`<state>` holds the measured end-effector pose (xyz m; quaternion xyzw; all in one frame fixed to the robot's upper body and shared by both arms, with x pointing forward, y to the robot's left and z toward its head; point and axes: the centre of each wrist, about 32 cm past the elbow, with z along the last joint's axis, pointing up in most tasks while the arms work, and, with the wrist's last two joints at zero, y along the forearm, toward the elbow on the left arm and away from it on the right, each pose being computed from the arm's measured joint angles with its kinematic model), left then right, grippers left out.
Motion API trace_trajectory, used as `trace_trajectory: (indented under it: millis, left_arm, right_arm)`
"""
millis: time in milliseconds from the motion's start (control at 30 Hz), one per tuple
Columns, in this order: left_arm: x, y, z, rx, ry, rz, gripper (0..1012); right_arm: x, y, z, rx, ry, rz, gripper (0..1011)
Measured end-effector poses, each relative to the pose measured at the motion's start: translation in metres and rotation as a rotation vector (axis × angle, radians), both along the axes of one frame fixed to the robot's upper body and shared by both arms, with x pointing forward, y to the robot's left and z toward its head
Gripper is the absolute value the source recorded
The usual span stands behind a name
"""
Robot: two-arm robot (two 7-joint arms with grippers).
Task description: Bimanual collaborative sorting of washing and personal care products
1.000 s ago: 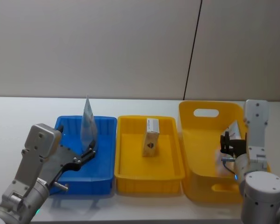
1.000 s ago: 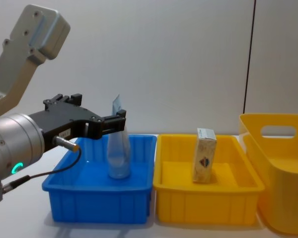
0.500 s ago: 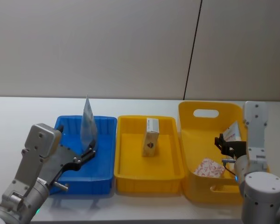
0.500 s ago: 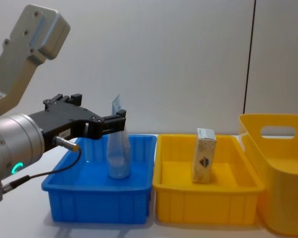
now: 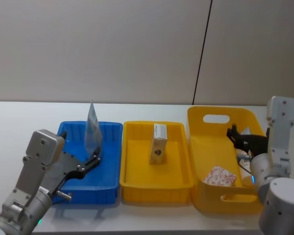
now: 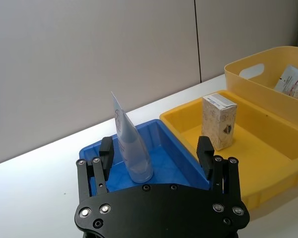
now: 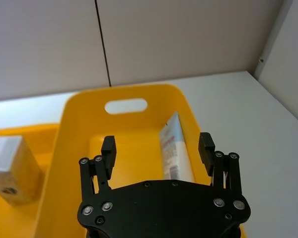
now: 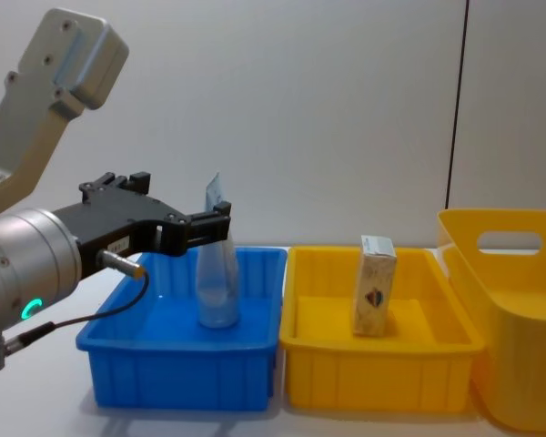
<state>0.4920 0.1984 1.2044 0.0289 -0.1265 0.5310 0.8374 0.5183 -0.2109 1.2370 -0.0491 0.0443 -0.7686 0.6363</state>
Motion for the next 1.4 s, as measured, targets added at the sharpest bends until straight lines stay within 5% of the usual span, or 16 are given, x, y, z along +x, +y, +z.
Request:
trace_trajectory:
  millis: [300, 567, 1400]
  left_arm:
    - [0.0000, 0.0000, 0.0000, 0.000, 0.000, 0.000, 1001]
    - [0.0000, 0.0000, 0.0000, 0.000, 0.000, 0.000, 1001]
    - [0.0000, 0.0000, 0.0000, 0.000, 0.000, 0.000, 1001]
  right_arm:
    - [-0.006, -0.007, 0.018, 0.094, -0.122, 0.036, 1004]
    - [-0.007, -0.008, 0.017, 0.094, -0.128, 0.048, 1003]
    - [-0.043, -0.019, -0.020, 0.013, -0.189, 0.315, 1003]
